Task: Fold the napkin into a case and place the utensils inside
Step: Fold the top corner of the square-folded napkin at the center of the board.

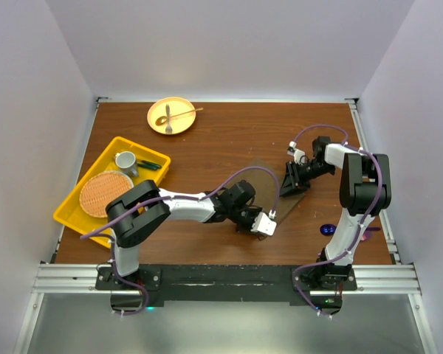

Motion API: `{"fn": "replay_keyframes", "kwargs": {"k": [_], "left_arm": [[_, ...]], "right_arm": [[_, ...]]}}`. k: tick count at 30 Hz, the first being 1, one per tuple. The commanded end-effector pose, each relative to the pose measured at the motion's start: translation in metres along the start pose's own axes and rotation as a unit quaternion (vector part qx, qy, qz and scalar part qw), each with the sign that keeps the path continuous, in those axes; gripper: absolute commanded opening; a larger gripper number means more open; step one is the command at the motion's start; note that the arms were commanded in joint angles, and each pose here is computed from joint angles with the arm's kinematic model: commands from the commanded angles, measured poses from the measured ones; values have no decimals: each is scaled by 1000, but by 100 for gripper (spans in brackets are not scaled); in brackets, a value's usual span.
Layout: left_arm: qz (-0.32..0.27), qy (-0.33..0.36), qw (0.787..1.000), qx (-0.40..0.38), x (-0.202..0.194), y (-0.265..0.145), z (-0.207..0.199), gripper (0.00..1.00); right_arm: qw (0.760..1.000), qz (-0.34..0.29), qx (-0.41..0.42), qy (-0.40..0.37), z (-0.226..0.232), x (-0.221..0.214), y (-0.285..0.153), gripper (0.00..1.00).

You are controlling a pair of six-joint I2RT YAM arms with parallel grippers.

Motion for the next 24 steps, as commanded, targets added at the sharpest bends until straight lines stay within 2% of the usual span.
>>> {"fn": "replay_keyframes", "kwargs": {"k": [1, 6, 18, 24], "left_arm": [[-24, 8, 1000, 0, 16, -2, 6, 26], [-37, 7, 999, -2, 24, -8, 4, 23], [-47, 5, 999, -9, 33, -11, 7, 36], [-52, -4, 999, -9, 37, -11, 8, 33]], "right_arm": [[1000, 1, -7, -17, -4, 5, 0, 36], [1000, 1, -9, -19, -6, 5, 0, 36], [1000, 4, -8, -18, -6, 5, 1, 36], [1000, 4, -6, -18, -6, 4, 2, 36]]}}
Point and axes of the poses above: each gripper's point midway between its finger pads, its own y axis out along the fingers, its own z axis along the line the jaws close on, x = y × z, the point moved 5 cm from there along -y, back along the fingers, and after that the axes turned 6 degrees about -y, right-handed, at the moved point
